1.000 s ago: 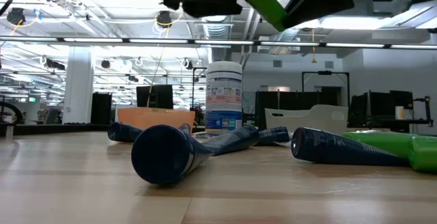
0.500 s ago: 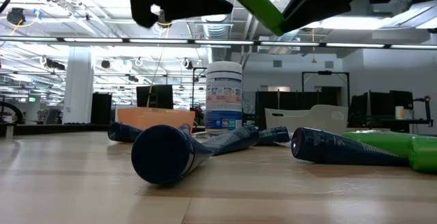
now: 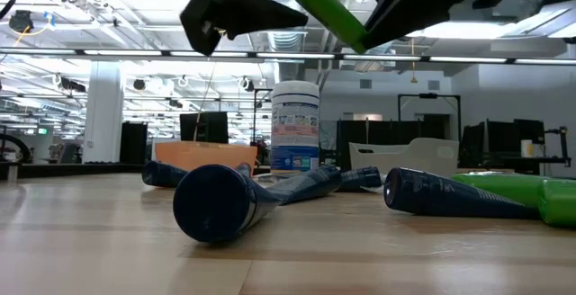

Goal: Pick & Place Travel size toiletries
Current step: Put the shampoo into the white bin

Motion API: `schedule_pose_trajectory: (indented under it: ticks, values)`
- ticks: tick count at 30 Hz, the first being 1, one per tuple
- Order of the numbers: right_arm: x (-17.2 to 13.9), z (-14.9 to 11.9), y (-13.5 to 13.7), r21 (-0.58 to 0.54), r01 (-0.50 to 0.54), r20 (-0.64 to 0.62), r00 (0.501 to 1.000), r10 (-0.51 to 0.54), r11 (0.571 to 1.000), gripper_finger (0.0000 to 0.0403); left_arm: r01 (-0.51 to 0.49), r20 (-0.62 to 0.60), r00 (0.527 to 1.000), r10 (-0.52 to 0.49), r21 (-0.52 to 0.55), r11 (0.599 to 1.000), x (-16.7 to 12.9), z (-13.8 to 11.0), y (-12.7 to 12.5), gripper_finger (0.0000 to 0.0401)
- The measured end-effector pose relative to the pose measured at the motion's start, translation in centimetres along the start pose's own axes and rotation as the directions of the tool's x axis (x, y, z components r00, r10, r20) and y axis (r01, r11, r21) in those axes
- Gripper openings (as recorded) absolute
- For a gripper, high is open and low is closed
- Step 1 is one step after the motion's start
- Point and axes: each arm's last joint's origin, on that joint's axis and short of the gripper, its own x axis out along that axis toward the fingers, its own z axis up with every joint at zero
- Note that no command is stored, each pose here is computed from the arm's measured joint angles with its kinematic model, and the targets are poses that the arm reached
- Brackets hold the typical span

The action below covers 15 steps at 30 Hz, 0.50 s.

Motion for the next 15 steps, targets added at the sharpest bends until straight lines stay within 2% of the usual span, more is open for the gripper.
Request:
schedule_pose_trajectory:
  ticks: [9, 15]
  values:
    - [0.2, 0.2, -0.5, 0.004, -0.030, 0.028, 0.999, 0.030, 1.000, 0.0082, 0.014, -0.020, 1.000, -0.010, 0.174, 0.985, 0.6, -0.3, -0.5, 0.0274]
    - [0.4, 0.0, -1.1, 0.011, -0.016, 0.015, 1.000, 0.016, 1.000, 0.0082, 0.017, -0.033, 0.999, -0.011, 0.208, 0.978, 0.7, -0.2, -0.7, 0.0269]
